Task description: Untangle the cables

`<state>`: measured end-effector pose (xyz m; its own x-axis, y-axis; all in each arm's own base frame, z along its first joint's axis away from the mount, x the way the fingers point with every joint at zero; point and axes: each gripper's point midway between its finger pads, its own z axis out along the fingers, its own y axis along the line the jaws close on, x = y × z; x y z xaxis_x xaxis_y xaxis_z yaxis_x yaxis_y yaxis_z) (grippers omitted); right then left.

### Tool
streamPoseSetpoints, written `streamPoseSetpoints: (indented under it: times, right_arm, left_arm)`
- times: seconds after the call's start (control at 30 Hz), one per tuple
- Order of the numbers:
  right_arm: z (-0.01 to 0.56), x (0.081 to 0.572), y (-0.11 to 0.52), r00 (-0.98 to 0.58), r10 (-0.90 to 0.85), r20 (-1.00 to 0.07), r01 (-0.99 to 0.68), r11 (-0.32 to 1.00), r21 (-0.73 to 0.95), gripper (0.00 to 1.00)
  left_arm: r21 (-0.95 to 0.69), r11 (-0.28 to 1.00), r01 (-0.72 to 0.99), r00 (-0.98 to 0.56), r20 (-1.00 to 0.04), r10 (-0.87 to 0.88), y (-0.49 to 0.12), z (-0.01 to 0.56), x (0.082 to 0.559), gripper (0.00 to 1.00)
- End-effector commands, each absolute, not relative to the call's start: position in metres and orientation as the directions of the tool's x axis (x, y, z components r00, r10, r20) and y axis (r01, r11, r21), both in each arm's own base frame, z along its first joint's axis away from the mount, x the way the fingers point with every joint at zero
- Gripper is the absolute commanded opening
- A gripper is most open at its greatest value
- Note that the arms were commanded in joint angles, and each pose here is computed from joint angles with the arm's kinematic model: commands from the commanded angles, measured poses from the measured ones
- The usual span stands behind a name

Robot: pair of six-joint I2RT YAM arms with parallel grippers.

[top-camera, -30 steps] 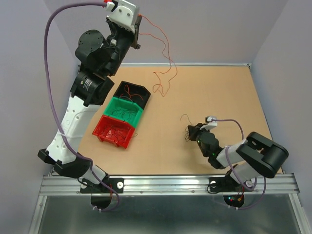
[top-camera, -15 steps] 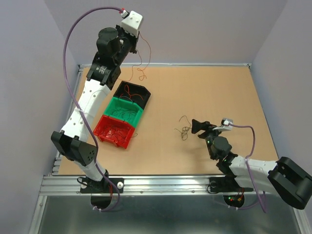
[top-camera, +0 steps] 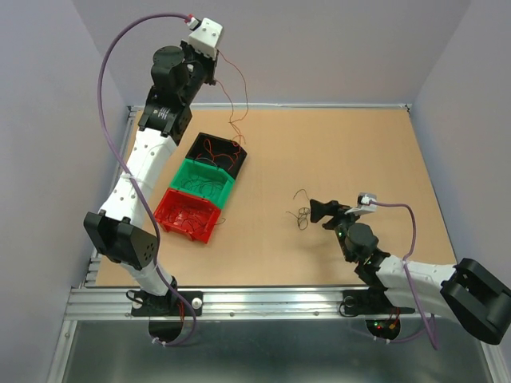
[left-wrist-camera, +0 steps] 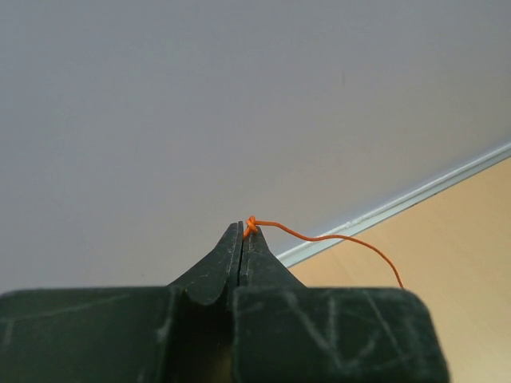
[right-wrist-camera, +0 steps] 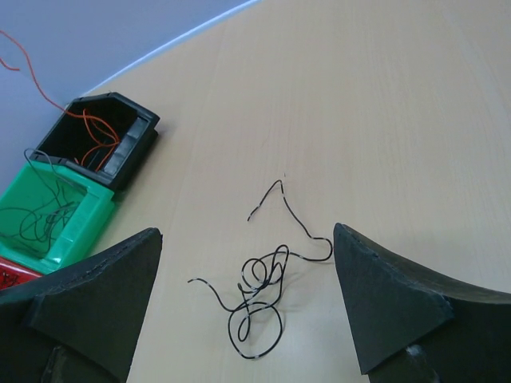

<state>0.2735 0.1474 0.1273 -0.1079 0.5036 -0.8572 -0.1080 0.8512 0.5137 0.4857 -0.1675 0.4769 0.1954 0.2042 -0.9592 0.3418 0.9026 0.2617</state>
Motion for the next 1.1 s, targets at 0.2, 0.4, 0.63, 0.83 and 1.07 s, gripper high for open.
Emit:
streamPoseSetpoints:
  times: [0.2, 0.4, 0.63, 0.83, 1.07]
  right_arm:
    - [0.128, 0.266, 0.150, -0.116, 0.486, -0.866, -0.163, 0.851, 0.500, 0.92]
    - [0.135, 0.261, 0.153, -0.116, 0.496, -0.860, -0.203, 0.836, 0.510, 0.91]
    - [0.136, 0.259, 0.162, -0.140, 0.473, -0.870, -0.246, 0.834, 0.493, 0.90]
    - [0.133, 0.259, 0.171, -0.167, 0.439, -0.883, -0.275, 0.839, 0.469, 0.89]
    - [0.133, 0.259, 0.170, -0.164, 0.433, -0.886, -0.277, 0.842, 0.463, 0.89]
  left_arm:
    - [0.277, 0.915, 0.295, 0.238, -0.948, 0.210, -0.138, 0.471, 0.481, 0.00]
    - [0.282, 0.909, 0.308, 0.153, -0.957, 0.245, -0.101, 0.414, 0.500, 0.00]
    - [0.363, 0.853, 0.375, 0.112, -0.931, 0.348, -0.090, 0.340, 0.505, 0.00]
    - [0.506, 0.728, 0.462, 0.130, -0.851, 0.508, -0.093, 0.302, 0.501, 0.00]
    - [0.605, 0.464, 0.648, 0.109, -0.676, 0.729, -0.093, 0.233, 0.495, 0.00]
